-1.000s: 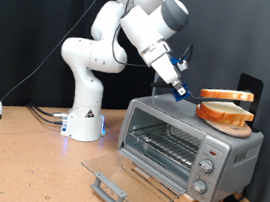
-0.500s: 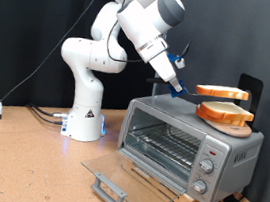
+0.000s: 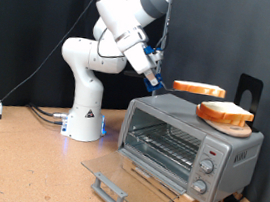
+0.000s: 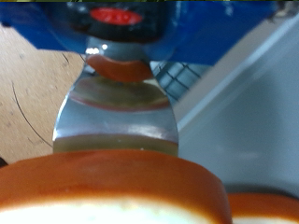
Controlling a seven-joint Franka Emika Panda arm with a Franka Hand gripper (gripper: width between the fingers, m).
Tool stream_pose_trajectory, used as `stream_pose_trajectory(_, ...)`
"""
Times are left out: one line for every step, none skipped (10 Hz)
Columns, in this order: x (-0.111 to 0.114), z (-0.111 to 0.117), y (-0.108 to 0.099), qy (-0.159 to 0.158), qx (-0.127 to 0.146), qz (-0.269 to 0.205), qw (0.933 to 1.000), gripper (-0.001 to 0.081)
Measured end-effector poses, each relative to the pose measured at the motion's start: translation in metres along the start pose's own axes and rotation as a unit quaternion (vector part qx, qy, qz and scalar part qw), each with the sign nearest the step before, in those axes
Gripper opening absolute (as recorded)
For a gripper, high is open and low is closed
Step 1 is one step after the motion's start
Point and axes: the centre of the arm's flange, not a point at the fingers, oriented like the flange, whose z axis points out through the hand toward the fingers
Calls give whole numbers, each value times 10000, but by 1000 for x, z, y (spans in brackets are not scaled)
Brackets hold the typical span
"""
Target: Make a piece of toast with the oven
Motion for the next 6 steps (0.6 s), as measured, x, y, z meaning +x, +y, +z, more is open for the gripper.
stream_pose_trajectory(-2, -9, 11, 15, -4, 7, 10000, 467)
stream_pose_trajectory(-4, -19, 23, 87, -17, 44, 10000, 467)
stream_pose_trajectory(-7, -29, 35, 154, -56, 114, 9998, 467)
stream_pose_trajectory(-11, -37, 48, 175, -128, 195, 9996, 467)
stream_pose_trajectory(-15, -46, 60, 172, -210, 229, 9994, 467)
stream_pose_trajectory(-20, -54, 73, 159, -278, 208, 9993, 467)
